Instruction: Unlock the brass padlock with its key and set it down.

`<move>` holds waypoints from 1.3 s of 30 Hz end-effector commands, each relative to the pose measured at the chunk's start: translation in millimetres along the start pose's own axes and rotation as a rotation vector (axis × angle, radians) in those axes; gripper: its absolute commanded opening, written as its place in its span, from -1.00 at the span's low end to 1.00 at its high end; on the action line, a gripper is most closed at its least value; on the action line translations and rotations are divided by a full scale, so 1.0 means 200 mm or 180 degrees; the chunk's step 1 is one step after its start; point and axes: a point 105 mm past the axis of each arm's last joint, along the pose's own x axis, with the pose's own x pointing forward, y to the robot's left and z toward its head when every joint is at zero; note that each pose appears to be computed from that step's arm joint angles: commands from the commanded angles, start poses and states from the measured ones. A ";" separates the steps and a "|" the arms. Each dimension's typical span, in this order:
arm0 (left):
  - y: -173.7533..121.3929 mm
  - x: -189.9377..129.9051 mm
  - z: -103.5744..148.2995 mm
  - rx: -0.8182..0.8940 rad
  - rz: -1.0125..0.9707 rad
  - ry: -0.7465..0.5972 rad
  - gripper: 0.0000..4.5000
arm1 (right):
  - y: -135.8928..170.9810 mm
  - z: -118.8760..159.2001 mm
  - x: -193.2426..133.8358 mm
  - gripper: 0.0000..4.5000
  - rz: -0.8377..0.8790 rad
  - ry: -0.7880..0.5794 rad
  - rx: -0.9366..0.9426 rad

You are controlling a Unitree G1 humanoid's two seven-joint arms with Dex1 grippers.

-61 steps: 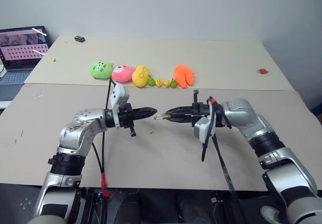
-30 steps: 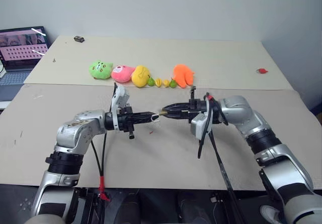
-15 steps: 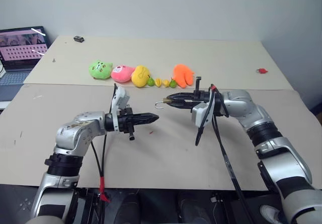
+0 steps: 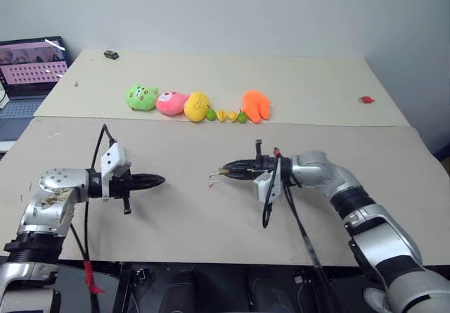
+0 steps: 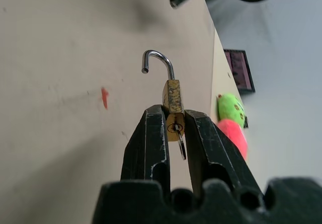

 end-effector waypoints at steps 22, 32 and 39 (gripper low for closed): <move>-0.09 0.18 0.29 -0.0007 -0.0235 -0.0608 -1.00 | 0.15 -0.14 -0.15 0.90 0.0409 0.0414 0.0294; 0.07 0.01 0.06 -0.0380 0.0939 -0.0374 -1.00 | -0.13 -0.33 -0.54 0.90 -0.0997 0.0828 0.1951; 0.20 -0.15 0.05 -0.0655 0.2191 -0.0870 -1.00 | -0.10 -0.51 -0.79 0.90 -0.3170 0.0692 0.4019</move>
